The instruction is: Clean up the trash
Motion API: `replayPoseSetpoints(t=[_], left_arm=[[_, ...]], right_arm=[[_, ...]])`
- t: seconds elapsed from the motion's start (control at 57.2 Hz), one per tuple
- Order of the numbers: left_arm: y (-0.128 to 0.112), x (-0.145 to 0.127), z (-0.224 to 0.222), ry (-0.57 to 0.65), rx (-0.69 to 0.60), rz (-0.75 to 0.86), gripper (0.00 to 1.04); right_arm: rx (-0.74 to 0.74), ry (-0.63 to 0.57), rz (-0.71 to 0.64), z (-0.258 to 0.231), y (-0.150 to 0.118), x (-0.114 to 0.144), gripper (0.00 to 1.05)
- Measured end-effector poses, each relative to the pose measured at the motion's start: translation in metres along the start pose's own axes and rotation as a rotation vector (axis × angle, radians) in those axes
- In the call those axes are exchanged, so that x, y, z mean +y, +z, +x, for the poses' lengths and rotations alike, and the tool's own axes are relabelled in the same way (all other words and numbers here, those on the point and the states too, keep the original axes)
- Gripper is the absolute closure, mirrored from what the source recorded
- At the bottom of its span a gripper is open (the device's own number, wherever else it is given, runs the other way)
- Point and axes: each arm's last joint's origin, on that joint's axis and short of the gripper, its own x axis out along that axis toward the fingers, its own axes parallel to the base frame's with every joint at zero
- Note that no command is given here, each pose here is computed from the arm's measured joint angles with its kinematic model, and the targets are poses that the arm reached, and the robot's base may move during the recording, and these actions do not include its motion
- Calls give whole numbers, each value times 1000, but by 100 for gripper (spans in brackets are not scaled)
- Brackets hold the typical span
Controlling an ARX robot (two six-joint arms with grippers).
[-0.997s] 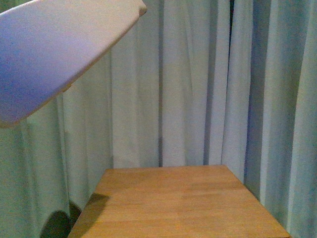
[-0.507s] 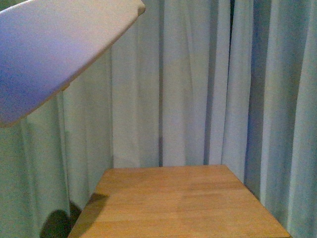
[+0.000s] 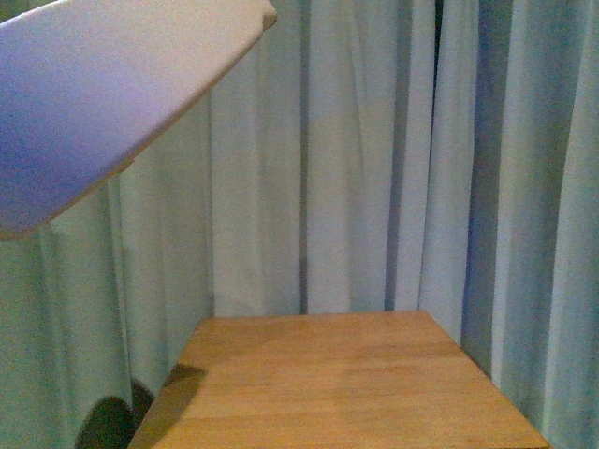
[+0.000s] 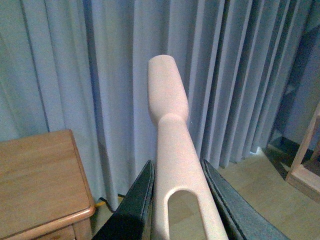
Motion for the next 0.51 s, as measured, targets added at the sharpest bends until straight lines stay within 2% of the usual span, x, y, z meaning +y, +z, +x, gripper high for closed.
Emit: replayPoseSetpoints(t=[0.507], left_arm=[[0,-1,1,-18,-2,1,77]], right_arm=[[0,-19,0,0,0,-1,81]])
